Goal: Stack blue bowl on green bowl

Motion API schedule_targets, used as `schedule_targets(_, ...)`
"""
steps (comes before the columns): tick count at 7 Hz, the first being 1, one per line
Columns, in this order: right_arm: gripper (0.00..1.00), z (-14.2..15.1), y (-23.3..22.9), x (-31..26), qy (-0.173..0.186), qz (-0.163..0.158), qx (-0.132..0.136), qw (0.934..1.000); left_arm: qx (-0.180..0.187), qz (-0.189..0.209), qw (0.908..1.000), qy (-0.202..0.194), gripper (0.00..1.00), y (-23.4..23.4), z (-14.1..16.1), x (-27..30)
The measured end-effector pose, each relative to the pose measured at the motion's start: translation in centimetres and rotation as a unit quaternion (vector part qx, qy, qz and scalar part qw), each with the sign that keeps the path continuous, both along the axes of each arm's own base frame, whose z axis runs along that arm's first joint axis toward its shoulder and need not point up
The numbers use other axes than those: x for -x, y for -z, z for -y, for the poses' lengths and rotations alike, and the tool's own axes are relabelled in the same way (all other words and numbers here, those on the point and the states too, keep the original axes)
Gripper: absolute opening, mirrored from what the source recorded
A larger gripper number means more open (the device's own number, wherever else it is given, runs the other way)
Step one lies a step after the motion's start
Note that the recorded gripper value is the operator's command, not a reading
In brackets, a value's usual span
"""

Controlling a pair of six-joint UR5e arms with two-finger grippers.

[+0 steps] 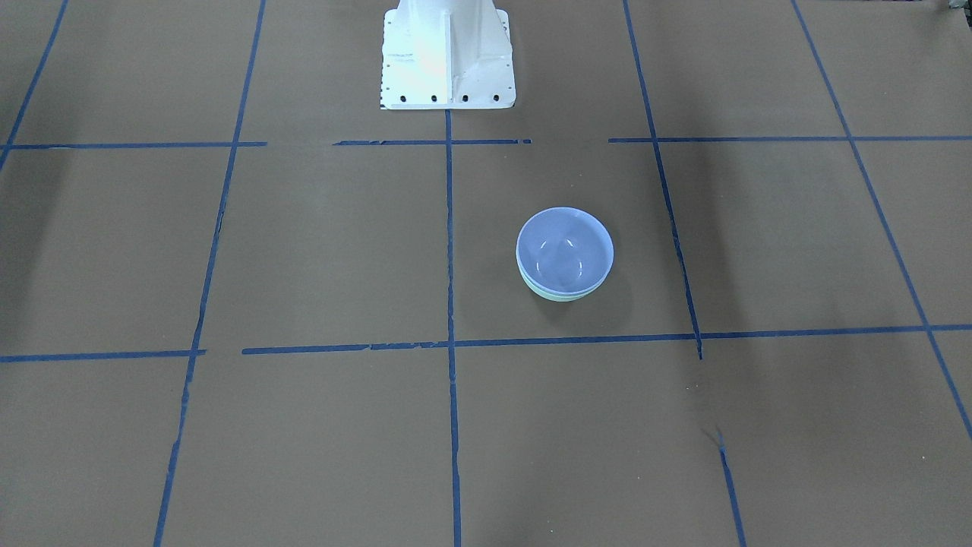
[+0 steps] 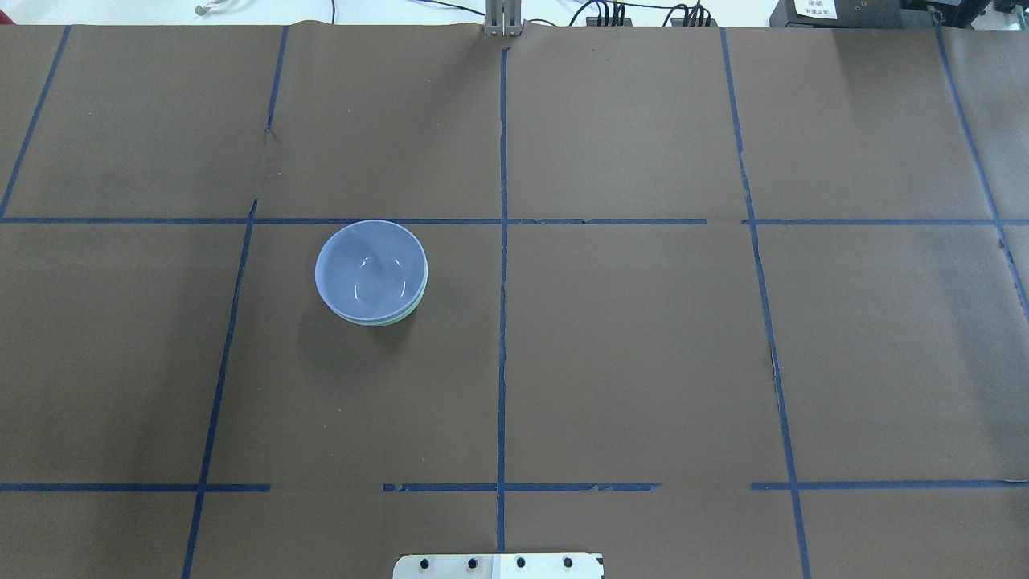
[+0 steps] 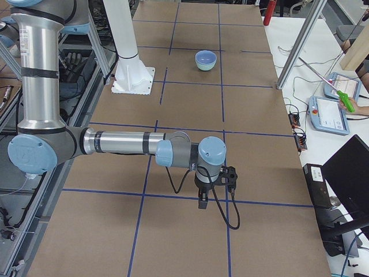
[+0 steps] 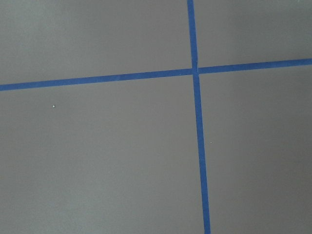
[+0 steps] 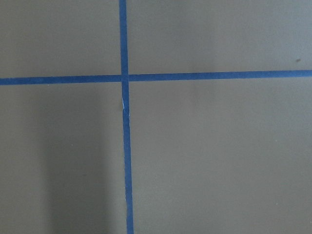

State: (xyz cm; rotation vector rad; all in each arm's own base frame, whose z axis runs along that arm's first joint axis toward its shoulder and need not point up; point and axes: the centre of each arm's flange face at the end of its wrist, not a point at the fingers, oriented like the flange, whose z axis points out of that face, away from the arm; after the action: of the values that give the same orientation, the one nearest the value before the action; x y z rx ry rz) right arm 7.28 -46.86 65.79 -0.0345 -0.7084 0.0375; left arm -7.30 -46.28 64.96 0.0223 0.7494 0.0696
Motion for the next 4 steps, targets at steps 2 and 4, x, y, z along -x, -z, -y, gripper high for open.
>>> schedule_targets(2, 1.0, -0.01, 0.0, -0.05, 0.0, 0.0, 0.0, 1.0, -0.001, 0.0, 1.0, 0.0, 1.0, 0.14, 0.21, -0.01)
schedule_targets(4, 1.0, -0.01, 0.0, -0.03, 0.0, 0.0, 0.0, 1.0, -0.004, 0.0, 1.0, 0.0, 1.0, 0.45, 0.54, -0.01)
